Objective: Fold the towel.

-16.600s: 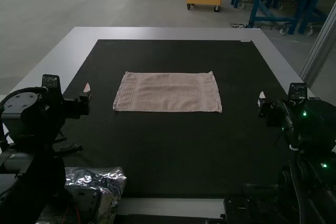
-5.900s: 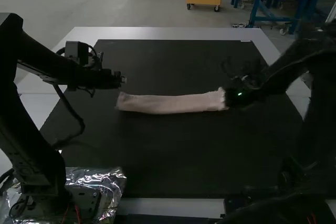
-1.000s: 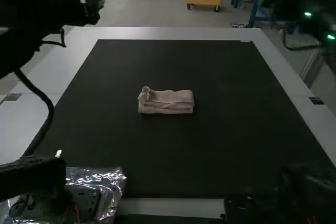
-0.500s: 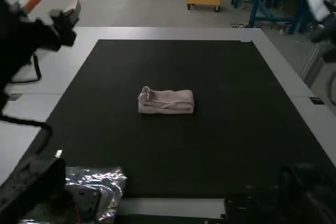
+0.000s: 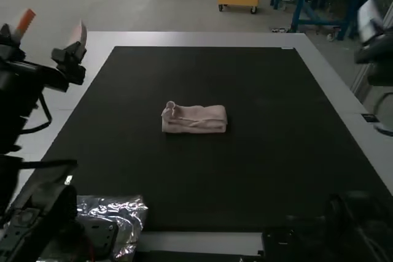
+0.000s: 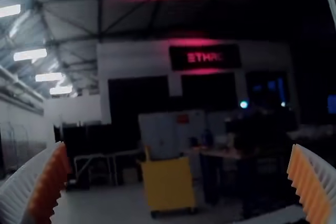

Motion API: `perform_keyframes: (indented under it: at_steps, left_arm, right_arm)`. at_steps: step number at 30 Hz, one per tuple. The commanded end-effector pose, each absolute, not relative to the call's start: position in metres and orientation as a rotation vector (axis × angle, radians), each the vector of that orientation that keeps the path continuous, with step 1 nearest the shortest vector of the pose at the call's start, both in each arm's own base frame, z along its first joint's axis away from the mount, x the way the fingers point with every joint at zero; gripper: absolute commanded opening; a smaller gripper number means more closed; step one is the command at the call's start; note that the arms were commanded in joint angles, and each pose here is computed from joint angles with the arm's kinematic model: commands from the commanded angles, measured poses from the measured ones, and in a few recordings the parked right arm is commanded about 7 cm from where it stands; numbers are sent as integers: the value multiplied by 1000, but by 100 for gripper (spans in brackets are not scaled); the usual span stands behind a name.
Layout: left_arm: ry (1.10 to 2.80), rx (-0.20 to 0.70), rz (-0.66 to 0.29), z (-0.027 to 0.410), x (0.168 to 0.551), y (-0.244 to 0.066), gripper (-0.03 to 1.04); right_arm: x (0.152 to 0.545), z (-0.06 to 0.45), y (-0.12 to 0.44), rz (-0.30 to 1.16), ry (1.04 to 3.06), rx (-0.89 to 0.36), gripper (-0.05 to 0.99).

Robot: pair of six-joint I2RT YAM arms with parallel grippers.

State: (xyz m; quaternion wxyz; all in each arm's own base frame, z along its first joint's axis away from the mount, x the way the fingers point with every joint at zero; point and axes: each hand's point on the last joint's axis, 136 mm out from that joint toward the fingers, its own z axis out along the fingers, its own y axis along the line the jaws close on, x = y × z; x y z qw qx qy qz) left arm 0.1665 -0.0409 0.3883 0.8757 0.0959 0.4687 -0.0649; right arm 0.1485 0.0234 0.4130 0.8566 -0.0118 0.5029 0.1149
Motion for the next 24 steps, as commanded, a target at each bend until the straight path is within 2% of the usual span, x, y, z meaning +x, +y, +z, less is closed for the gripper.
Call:
perform_keyframes:
  at_steps: [1,4,9,14,18,21,24]
  left_arm:
    - [1018,264,-16,352,188,-41,97]
    - [1073,271,-10,323,203,-41,97]
    - [1102,221,-35,298,214,-37,97]
    - [1200,210,-35,263,228,-34,97]
    - [1335,187,4,230,239,-27,97]
    - [1400,145,83,214,243,-13,97]
    - [1519,122,103,185,246,-7,97]
  right_arm:
    - [175,381,2,15,1071,8,91]
    - [190,355,-20,-113,1058,96,91]
    - [211,308,-24,-202,1108,75,91]
    - [227,265,-20,-198,1193,47,91]
    - [240,226,-12,-118,1359,36,91]
    - [245,200,0,-70,1465,-22,91]
    - [247,179,0,-39,1548,3,91]
